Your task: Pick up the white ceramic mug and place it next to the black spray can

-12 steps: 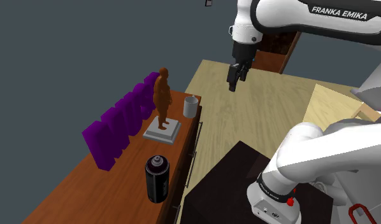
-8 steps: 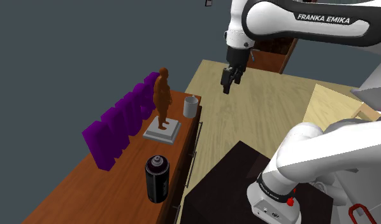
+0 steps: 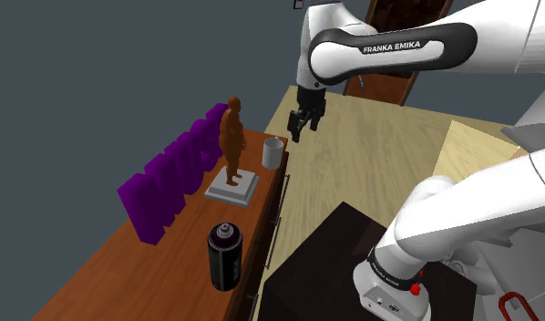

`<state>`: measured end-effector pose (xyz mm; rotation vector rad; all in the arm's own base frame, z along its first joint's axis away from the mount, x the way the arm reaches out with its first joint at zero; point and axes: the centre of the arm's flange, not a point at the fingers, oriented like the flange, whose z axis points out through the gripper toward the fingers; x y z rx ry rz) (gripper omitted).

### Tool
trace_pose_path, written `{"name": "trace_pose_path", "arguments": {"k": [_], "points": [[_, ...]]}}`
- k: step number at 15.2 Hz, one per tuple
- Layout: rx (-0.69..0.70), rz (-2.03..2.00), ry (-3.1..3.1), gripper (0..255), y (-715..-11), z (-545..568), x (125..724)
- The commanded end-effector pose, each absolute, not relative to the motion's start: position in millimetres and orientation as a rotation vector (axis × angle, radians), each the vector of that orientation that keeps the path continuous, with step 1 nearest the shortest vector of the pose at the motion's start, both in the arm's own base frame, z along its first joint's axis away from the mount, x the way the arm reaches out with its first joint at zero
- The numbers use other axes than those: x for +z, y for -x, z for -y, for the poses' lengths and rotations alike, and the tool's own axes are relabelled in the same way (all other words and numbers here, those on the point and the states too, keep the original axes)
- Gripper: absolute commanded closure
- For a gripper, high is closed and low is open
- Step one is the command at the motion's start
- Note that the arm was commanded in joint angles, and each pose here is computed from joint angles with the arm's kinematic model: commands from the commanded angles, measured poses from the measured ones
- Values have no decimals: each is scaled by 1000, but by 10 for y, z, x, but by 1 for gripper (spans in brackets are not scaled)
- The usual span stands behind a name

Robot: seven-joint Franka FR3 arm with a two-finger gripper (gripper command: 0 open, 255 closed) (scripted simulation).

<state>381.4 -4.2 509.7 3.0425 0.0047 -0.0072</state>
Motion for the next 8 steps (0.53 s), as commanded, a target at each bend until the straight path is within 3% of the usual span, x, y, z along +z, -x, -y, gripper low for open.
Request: {"name": "trace_pose_path", "arguments": {"k": [1, 8], "points": [[11, 24, -3051, 0, -4021, 73, 4947], [63, 122, -3077, 0, -4700, 183, 4385]]}}
